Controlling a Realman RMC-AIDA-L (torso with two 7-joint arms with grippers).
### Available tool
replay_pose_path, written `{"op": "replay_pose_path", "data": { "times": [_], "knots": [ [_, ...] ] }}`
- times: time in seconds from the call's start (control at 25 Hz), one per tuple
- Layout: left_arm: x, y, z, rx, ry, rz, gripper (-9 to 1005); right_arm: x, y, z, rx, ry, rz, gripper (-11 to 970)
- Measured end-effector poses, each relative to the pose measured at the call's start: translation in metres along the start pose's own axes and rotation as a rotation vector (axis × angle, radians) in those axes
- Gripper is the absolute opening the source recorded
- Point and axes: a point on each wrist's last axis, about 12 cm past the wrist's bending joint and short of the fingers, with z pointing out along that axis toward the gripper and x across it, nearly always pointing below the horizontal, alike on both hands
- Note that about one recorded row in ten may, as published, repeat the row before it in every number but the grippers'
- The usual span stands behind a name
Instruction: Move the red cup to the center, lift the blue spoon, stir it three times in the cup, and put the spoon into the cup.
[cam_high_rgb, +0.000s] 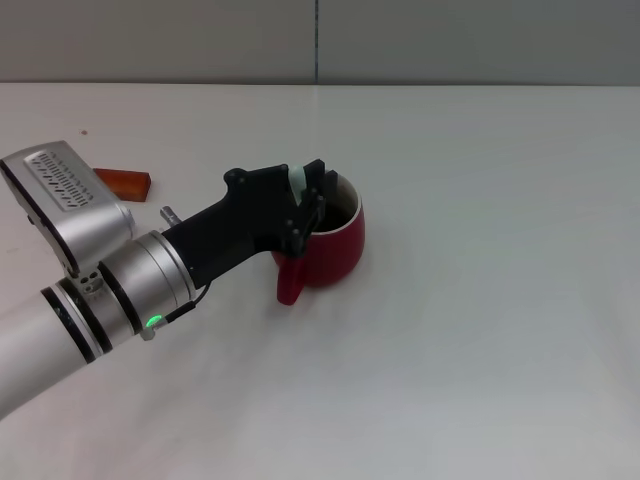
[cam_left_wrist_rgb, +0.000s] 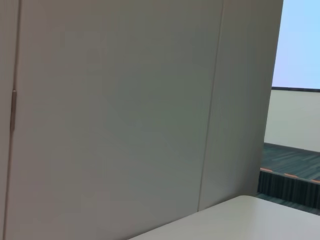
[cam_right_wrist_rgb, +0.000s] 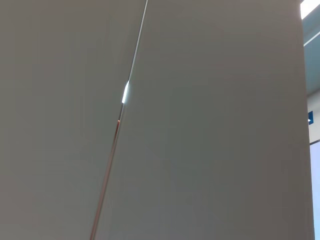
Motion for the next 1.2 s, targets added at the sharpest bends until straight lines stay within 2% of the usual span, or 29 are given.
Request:
{"op": "replay_pose_path", "data": {
  "times": [0.24, 0.48, 0.52, 0.56, 0.68, 0.72, 0.76, 0.8, 0.84, 0.88, 0.92, 0.96, 1.0, 1.04, 1.08, 1.16, 1.2],
  "knots": [
    [0.0, 0.002, -0.003, 0.002, -0.009, -0.029, 145, 0.0, 0.0, 0.0, 0.0, 0.0, 0.0, 680],
    [-0.004, 0.006, -0.006, -0.012, -0.031, -0.039, 352, 0.0, 0.0, 0.0, 0.0, 0.001, 0.0, 680],
    [-0.009, 0.012, -0.009, -0.03, -0.062, -0.039, 362, 0.0, 0.0, 0.0, 0.0, 0.001, 0.0, 680],
    [-0.009, 0.012, -0.009, -0.03, -0.062, -0.039, 372, 0.0, 0.0, 0.0, 0.0, 0.001, 0.0, 680],
    [-0.026, 0.031, -0.017, -0.089, -0.144, -0.038, 402, 0.0, 0.0, -0.001, 0.001, 0.001, -0.001, 679],
    [-0.039, 0.046, -0.026, -0.138, -0.207, -0.029, 412, 0.0, 0.0, -0.001, 0.001, 0.001, -0.001, 679],
    [-0.039, 0.046, -0.026, -0.138, -0.207, -0.029, 414, 0.0, 0.0, -0.001, 0.001, 0.001, -0.001, 679],
    [-0.052, 0.062, -0.034, -0.199, -0.261, -0.007, 416, 0.0, -0.001, -0.001, 0.002, 0.003, -0.002, 679],
    [-0.057, 0.069, -0.039, -0.233, -0.286, 0.006, 418, 0.0, -0.001, -0.002, 0.002, 0.004, -0.002, 679],
    [-0.057, 0.069, -0.039, -0.233, -0.286, 0.006, 421, 0.0, -0.001, -0.002, 0.002, 0.004, -0.002, 679],
    [-0.066, 0.083, -0.046, -0.3, -0.324, 0.04, 423, 0.0, -0.001, -0.002, 0.002, 0.004, -0.003, 679],
    [-0.066, 0.083, -0.046, -0.3, -0.324, 0.04, 425, 0.0, -0.001, -0.002, 0.002, 0.004, -0.003, 679],
    [-0.074, 0.096, -0.055, -0.378, -0.355, 0.078, 427, 0.0, -0.001, -0.002, 0.003, 0.006, -0.003, 679],
    [-0.074, 0.096, -0.055, -0.378, -0.355, 0.078, 429, 0.0, -0.001, -0.002, 0.003, 0.006, -0.003, 679],
    [-0.076, 0.102, -0.059, -0.413, -0.366, 0.09, 431, 0.001, -0.002, -0.002, 0.005, 0.008, -0.003, 679],
    [-0.08, 0.115, -0.067, -0.486, -0.384, 0.107, 435, 0.001, -0.002, -0.002, 0.013, 0.014, -0.003, 679],
    [-0.081, 0.126, -0.074, -0.552, -0.394, 0.109, 438, 0.002, -0.003, -0.001, 0.018, 0.021, -0.003, 679]
  ]
}}
